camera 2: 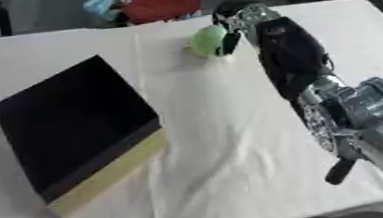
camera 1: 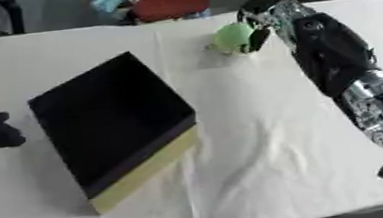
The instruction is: Pick up objects on the table and place them in the box.
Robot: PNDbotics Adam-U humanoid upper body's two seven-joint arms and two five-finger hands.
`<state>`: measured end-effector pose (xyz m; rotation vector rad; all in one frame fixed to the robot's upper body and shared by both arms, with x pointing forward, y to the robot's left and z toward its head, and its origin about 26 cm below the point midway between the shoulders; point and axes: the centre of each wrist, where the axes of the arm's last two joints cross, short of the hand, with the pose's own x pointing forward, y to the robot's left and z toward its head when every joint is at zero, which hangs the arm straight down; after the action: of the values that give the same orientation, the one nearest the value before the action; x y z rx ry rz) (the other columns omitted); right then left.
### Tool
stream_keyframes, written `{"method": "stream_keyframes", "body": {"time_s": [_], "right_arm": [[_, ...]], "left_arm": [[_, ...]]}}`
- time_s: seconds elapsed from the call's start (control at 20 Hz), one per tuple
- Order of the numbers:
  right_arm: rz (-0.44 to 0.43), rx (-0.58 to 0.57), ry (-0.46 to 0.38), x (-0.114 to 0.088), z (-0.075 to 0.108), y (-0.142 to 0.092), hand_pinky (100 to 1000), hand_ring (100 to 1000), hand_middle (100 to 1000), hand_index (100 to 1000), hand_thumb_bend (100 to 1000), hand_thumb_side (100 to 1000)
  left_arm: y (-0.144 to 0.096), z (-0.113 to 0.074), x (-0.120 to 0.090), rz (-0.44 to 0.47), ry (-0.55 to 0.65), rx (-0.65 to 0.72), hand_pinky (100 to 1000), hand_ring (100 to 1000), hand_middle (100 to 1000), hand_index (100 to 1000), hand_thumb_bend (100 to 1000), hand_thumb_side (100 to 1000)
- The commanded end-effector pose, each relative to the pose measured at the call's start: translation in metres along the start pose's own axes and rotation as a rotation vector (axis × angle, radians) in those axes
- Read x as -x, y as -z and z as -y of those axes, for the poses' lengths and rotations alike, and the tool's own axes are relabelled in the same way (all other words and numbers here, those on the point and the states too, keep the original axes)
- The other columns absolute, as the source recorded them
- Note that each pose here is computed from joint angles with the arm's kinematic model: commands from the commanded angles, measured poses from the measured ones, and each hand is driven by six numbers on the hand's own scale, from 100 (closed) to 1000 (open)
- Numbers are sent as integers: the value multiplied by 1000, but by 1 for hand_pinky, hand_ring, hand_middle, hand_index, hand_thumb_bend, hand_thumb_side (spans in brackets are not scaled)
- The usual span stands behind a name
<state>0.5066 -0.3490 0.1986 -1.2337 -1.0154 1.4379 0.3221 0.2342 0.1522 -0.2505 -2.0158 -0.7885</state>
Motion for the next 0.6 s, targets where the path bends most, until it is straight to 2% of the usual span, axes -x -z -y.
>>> {"method": "stream_keyframes", "body": {"time_s": [0.05, 0.35, 0.6], "right_arm": [[0, 101, 37, 7, 20, -3, 671, 580, 369, 457, 124, 100], [60, 217, 96, 1, 40, -4, 658, 549, 341, 428, 100, 100], [192, 314, 122, -15, 70, -6, 659, 540, 334, 422, 100, 100]], "left_arm": [[1, -6, -7, 19, 21, -7, 740, 662, 606, 808, 336, 800], [0, -6, -6, 17, 20, -7, 740, 662, 605, 807, 333, 800], [0, -6, -6, 16, 18, -6, 741, 662, 605, 808, 332, 801]]}}
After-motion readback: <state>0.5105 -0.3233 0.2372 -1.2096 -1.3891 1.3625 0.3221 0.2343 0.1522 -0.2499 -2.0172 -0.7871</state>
